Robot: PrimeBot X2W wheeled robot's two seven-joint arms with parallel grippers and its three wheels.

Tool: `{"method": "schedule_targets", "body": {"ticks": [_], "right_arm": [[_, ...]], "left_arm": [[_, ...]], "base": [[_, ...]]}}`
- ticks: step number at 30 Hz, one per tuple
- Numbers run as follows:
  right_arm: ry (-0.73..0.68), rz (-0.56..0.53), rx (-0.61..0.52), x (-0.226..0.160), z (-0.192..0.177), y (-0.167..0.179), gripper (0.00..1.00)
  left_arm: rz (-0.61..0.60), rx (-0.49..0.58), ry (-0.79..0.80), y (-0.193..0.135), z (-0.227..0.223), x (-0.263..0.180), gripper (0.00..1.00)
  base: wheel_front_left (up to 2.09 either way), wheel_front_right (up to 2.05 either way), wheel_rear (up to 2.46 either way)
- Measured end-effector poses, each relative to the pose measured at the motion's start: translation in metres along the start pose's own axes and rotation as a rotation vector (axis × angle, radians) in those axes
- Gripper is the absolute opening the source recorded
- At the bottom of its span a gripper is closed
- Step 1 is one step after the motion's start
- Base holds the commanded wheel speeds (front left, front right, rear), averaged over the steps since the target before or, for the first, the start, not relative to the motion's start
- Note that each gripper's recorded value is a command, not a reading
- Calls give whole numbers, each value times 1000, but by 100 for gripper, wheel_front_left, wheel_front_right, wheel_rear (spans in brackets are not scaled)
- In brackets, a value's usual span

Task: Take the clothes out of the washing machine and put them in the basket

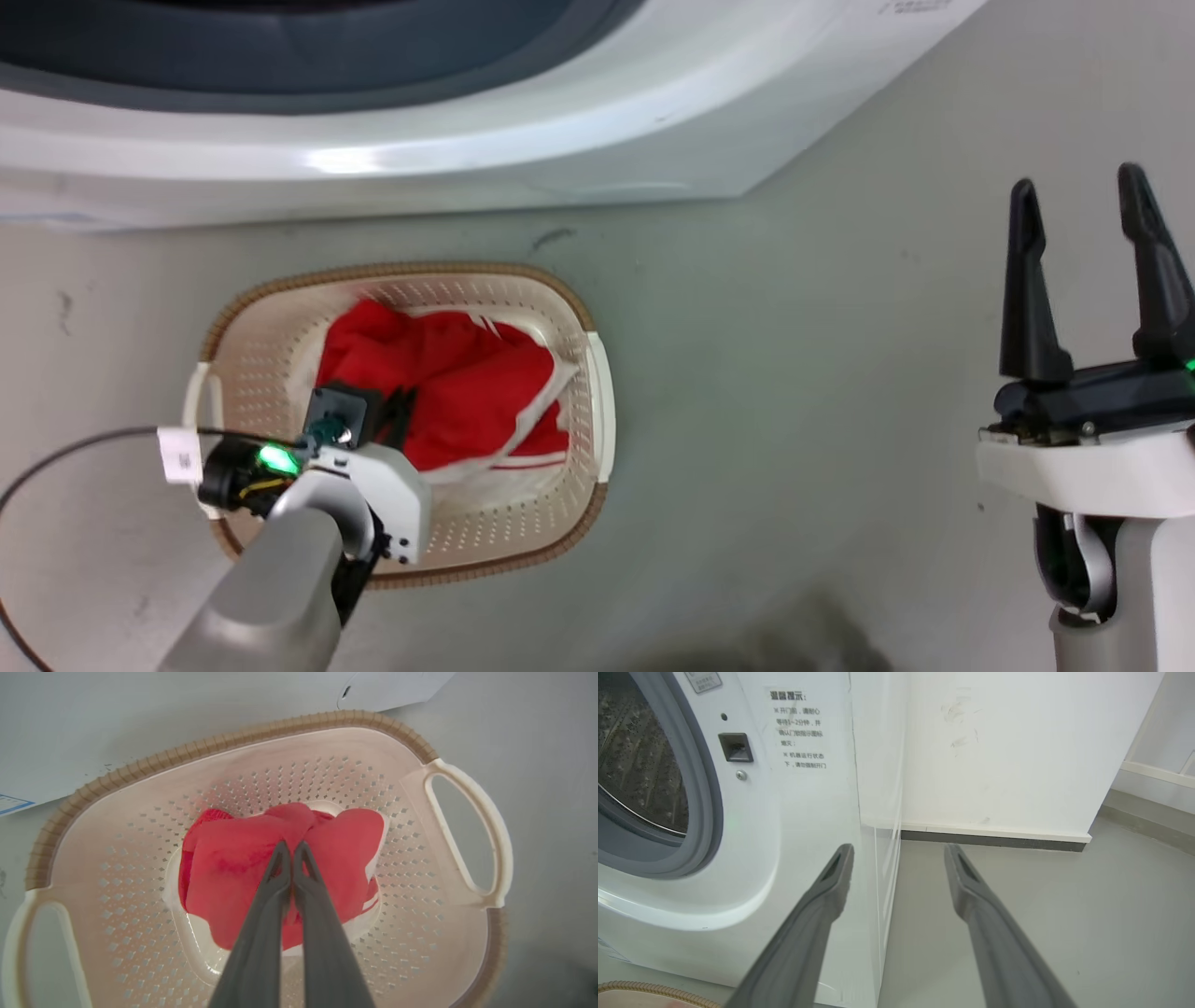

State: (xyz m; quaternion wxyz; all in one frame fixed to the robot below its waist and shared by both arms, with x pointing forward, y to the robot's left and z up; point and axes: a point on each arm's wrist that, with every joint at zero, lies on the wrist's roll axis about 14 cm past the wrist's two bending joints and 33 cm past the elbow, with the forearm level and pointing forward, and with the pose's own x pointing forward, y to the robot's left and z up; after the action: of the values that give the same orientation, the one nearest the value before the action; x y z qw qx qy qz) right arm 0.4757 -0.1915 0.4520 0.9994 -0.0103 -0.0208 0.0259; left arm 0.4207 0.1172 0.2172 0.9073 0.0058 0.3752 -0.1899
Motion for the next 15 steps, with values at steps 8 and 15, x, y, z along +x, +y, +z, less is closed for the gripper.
{"method": "schedule_targets", "body": {"ticks": [8,15], "right_arm": [[68,-28,-10,11,-38,-13,100],[120,-46,-21,11,-64,-21,100]], "left_arm": [[0,43,191,16,-50,40,0],[-16,18,323,13,-87,56,0]], "base": [[0,0,0],[0,0,0]]}}
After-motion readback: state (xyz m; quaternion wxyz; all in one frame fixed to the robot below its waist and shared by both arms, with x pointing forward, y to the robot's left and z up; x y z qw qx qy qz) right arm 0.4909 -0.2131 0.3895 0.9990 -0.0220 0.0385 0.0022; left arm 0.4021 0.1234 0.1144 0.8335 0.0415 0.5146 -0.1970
